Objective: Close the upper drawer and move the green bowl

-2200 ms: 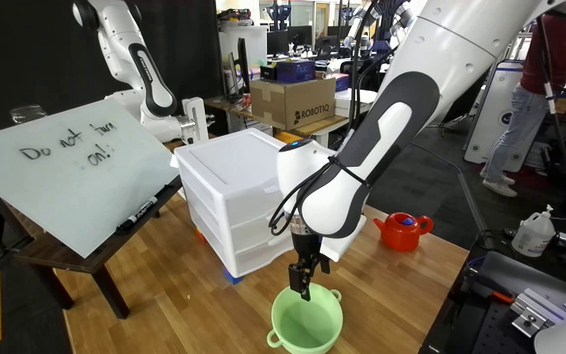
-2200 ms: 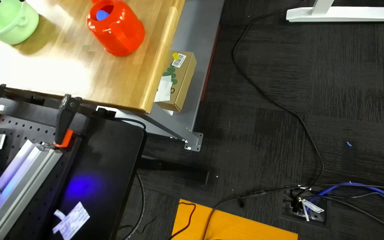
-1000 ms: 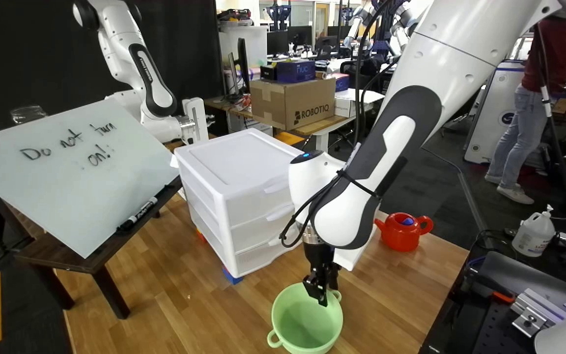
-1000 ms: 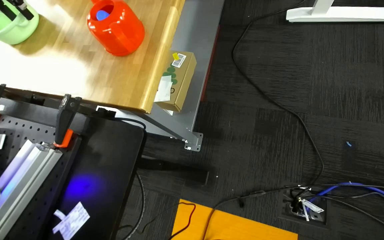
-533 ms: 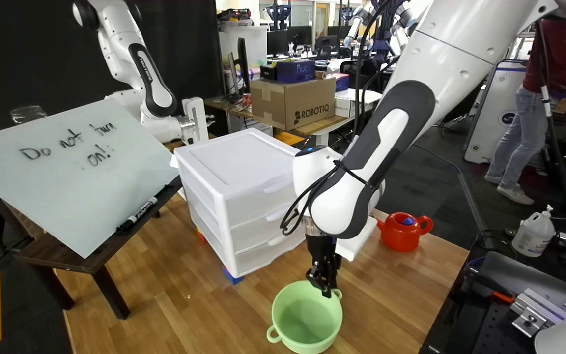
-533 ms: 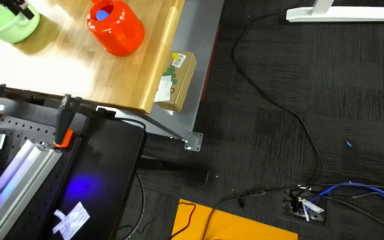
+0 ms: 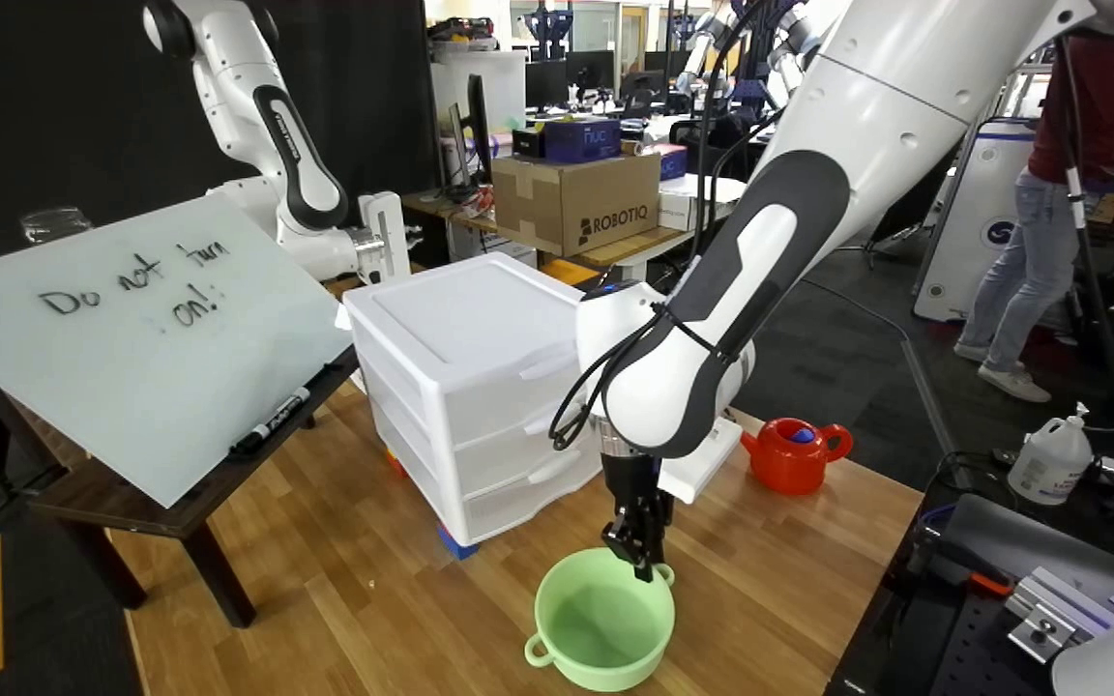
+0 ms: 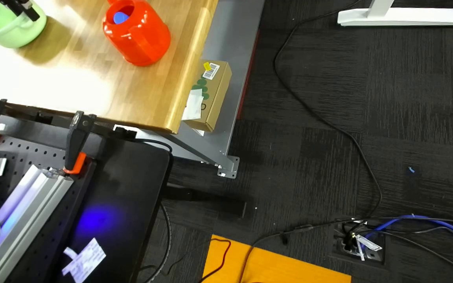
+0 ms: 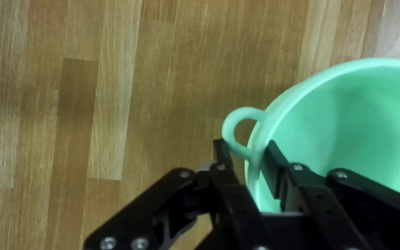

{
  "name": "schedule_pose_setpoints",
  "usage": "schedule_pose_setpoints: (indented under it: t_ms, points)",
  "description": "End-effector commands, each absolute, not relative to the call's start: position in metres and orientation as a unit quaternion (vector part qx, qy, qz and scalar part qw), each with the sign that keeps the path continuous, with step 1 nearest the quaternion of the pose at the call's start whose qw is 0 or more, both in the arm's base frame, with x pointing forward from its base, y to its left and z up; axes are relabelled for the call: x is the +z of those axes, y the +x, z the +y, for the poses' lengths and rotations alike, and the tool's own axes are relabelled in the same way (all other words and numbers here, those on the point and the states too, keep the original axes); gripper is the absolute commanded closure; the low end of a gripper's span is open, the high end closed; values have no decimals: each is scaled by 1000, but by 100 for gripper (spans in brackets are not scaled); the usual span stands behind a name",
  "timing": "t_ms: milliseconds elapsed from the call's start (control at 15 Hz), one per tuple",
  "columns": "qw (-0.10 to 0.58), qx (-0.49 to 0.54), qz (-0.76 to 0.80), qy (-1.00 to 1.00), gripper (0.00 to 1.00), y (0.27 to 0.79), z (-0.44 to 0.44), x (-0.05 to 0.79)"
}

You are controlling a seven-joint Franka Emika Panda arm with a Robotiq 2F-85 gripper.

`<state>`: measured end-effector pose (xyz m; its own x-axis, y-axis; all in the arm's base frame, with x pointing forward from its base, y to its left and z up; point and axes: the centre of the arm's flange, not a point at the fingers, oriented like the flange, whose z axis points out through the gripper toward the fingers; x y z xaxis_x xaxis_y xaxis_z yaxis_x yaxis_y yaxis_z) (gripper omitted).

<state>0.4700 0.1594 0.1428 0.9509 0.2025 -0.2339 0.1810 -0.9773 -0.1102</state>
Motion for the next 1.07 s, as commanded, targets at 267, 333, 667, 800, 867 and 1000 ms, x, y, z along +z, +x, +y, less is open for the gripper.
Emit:
schedule_pose_setpoints:
  t_ms: [267, 333, 667, 800, 867, 1000]
  points:
    - [48, 114, -57, -991, 93, 429, 149, 149]
    - [47, 106, -49, -992, 93, 421, 148, 150]
    - [43, 59, -4, -997, 93, 380, 133, 156]
    - [44, 41, 16, -998, 93, 364, 124, 157]
    - [45, 34, 26, -998, 93, 356, 120, 157]
    - [52, 17, 50, -997, 93, 340, 109, 156]
